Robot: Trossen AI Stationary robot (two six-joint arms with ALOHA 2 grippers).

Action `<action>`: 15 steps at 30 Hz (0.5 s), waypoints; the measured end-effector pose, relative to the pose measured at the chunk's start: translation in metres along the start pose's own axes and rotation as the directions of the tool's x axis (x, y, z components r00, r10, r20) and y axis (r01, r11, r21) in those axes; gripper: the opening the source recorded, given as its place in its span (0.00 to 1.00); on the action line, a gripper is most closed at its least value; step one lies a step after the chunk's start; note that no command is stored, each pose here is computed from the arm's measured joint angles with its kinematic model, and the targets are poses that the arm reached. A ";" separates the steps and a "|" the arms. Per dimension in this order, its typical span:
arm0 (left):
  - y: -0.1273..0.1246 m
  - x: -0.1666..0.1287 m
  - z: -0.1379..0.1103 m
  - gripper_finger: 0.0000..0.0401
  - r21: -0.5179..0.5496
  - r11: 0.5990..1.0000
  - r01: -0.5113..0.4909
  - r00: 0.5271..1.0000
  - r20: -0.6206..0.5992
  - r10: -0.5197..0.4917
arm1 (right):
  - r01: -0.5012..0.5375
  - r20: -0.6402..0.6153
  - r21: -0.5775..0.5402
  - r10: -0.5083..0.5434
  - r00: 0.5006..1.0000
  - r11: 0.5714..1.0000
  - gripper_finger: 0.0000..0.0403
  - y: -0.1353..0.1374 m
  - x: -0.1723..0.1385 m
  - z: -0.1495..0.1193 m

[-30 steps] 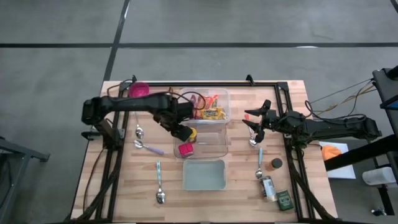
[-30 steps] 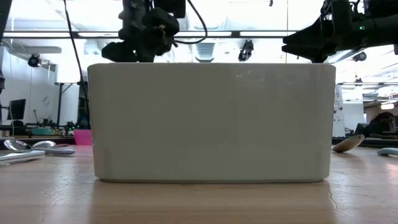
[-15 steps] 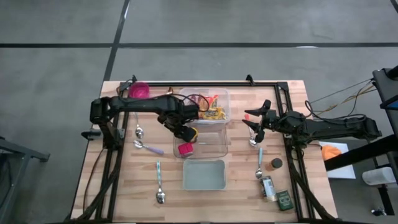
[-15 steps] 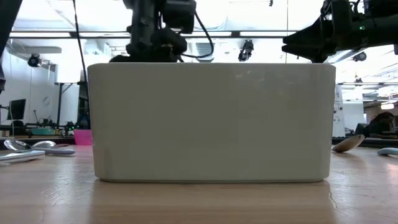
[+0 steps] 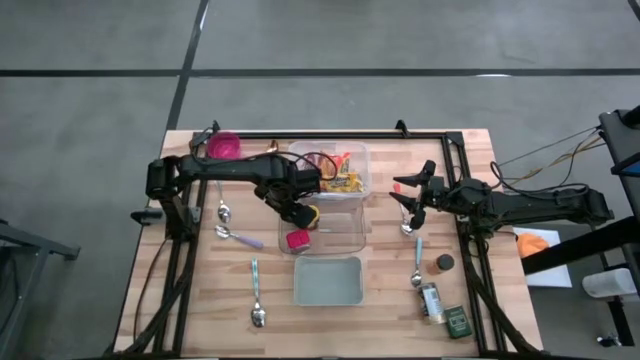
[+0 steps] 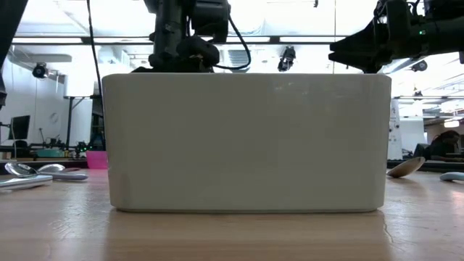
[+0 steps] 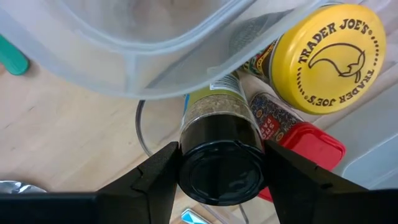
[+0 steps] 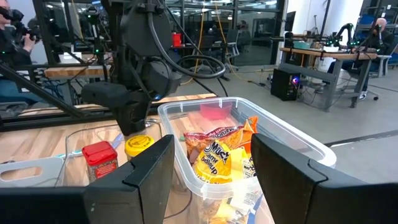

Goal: Pick & Place Food Item
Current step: Put the green spice bottle into the transparent bin, then put the orange spice bottle into the transparent bin

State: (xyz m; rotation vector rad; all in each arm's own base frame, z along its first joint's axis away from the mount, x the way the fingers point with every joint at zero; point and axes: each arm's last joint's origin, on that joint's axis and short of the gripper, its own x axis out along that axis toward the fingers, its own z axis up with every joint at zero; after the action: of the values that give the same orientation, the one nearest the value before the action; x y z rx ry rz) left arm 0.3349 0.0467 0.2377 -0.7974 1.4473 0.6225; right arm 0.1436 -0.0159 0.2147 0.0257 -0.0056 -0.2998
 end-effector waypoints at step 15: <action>0.000 0.000 0.000 0.78 0.003 1.000 0.005 1.000 0.001 -0.005 | 0.000 0.000 0.000 0.000 1.000 1.000 0.52 0.000 0.000 0.000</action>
State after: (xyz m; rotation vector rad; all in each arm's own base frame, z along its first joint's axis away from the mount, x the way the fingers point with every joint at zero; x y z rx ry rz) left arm 0.3353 0.0467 0.2378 -0.7981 1.4443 0.6164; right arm 0.1436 -0.0159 0.2147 0.0257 -0.0052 -0.2994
